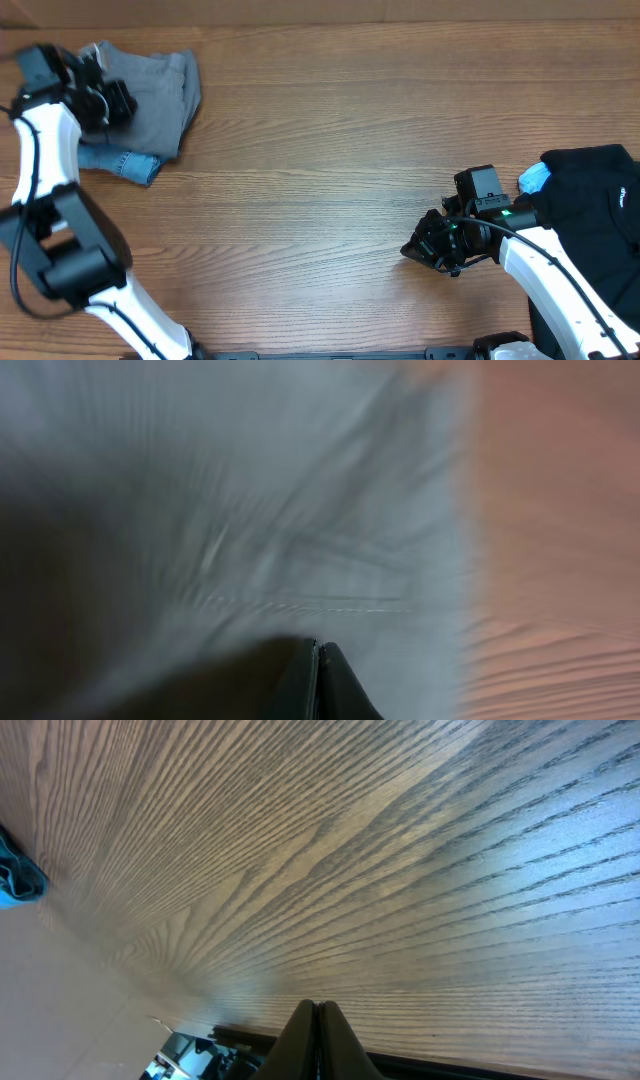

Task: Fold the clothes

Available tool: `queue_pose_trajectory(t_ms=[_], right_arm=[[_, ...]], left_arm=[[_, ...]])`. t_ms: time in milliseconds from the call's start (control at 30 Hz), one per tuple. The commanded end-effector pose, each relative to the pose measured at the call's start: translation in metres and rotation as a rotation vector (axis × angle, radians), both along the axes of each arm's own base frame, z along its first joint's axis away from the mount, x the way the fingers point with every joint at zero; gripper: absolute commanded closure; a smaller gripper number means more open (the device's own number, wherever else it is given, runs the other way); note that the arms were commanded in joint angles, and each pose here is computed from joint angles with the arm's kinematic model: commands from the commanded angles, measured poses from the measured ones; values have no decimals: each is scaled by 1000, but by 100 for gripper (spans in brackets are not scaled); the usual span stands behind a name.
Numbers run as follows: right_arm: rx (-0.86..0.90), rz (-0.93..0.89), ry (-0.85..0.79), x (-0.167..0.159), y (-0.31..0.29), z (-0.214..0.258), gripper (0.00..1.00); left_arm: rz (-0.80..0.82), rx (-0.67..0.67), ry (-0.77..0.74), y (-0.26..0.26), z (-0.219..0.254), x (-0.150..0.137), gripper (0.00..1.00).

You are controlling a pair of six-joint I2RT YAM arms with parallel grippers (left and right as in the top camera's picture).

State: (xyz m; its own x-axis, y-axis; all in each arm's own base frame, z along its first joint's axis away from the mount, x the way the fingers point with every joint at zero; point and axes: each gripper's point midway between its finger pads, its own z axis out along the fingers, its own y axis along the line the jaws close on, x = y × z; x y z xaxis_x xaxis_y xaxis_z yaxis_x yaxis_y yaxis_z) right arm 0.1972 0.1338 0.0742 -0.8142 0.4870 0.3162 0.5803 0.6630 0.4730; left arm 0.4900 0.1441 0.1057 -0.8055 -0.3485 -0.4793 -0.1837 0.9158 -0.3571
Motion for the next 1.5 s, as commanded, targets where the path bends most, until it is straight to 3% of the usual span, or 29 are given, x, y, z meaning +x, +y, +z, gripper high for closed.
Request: queue_pose_trajectory(t_ms=[0,133,300,433,533,600,733,800,900,1033,1100,1200,1367,1467], right_arm=[[-1,9,-25,2,1,5,96],[-1,8,-25,3,1,5,96],[-1,9,-25,2,1,5,96],[-1,9,-26,3,1,5,96],[-1,9,-26,3,1,5,96],[-1,9,-27,3,1,5,96],[-1,9,-25,2,1,5,96],[-1,9,-26,2,1,5,96],[-1,12,-28,2,1,5,96],[-1,12,-27,2,1,5,96],[-2,12,-28,3,1,5,96],[-1,19,-36,3,1,5,96],[-3,34,-43,3,1,5,96],[-2,34,-46,3,1,5,96]], left_arm=[[115,-36,206,26,-68,-32,96],[126,-65,244,26,-73,-41,96],[88,-80,149,12,-23,-37,96],[104,58,-50,18,79,-42,93],[199,223,-73,43,110,-54,87],[271,264,-23,56,103,-62,82],[375,202,135,67,54,-74,79],[361,164,198,66,23,-72,78],[272,6,295,37,-33,-66,75],[208,-61,370,15,-57,-72,75],[196,-88,367,9,-51,-73,77],[191,-85,279,7,-10,-70,73],[232,57,75,28,68,-66,65],[299,159,31,52,87,-70,71]])
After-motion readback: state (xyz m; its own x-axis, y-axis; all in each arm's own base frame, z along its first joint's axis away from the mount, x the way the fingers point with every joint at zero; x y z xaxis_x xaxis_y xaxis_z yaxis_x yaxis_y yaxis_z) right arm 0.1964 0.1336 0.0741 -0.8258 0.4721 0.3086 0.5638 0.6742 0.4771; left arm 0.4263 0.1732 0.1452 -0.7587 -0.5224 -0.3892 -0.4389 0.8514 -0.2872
